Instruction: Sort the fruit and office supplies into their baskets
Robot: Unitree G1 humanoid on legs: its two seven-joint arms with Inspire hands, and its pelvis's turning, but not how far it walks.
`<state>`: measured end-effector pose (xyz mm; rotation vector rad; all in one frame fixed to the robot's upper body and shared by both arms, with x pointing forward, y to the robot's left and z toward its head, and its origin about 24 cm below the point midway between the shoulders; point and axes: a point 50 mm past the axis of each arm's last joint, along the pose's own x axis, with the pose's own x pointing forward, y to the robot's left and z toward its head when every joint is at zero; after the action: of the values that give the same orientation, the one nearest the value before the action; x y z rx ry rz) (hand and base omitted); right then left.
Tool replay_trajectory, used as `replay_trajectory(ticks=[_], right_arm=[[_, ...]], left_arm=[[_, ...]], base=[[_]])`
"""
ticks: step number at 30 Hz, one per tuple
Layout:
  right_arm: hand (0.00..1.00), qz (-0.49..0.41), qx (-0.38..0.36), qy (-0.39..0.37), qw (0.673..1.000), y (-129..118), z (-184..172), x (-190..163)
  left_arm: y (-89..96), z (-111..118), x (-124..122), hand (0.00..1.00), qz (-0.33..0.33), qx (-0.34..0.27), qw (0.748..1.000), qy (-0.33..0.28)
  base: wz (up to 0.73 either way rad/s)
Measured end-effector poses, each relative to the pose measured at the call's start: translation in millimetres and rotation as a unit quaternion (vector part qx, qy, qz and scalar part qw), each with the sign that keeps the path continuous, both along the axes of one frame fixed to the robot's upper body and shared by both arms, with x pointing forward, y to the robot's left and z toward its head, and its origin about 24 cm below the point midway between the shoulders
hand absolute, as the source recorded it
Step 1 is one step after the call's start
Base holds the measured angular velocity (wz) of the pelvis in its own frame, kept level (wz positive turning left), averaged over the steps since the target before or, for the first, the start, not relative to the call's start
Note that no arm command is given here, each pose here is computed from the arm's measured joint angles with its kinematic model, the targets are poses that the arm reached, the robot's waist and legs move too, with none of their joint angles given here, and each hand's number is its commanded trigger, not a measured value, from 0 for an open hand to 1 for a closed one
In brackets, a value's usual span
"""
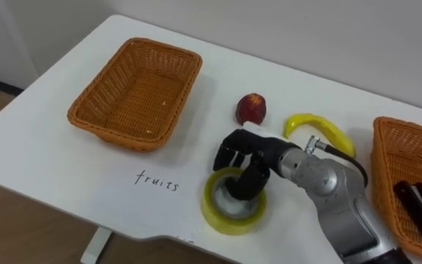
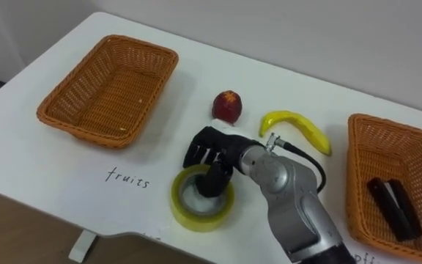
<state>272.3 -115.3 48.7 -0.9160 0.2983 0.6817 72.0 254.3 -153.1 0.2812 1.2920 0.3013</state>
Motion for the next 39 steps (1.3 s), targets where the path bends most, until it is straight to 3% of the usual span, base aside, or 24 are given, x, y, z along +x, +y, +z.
replay_trajectory(ticks=[13, 23, 36, 39], right_arm=[[1.0, -0.053, 0.027, -0.103, 0.993, -39, 44, 8], [1.0, -0.11, 0.025, -0.156, 0.981, -70, 68, 9], [1.0, -0.185, 0.024, -0.204, 0.961, -98, 76, 11], [1.0, -0.213, 0.056, -0.209, 0.953, -113, 75, 12]], left_arm=[[7.6, 0, -8, 0.0, 0.043, 0.007, 0.999, -0.01], [11.2, -2, -30, 0.0, 0.067, -0.001, 0.998, 0.006], [14.6, -2, -37, 0.0, 0.077, 0.008, 0.997, 0.01], [17.6, -1, -39, 0.0, 0.085, 0.012, 0.996, 0.007]], base=[[-0.03], [-0.04], [-0.02], [0.05]])
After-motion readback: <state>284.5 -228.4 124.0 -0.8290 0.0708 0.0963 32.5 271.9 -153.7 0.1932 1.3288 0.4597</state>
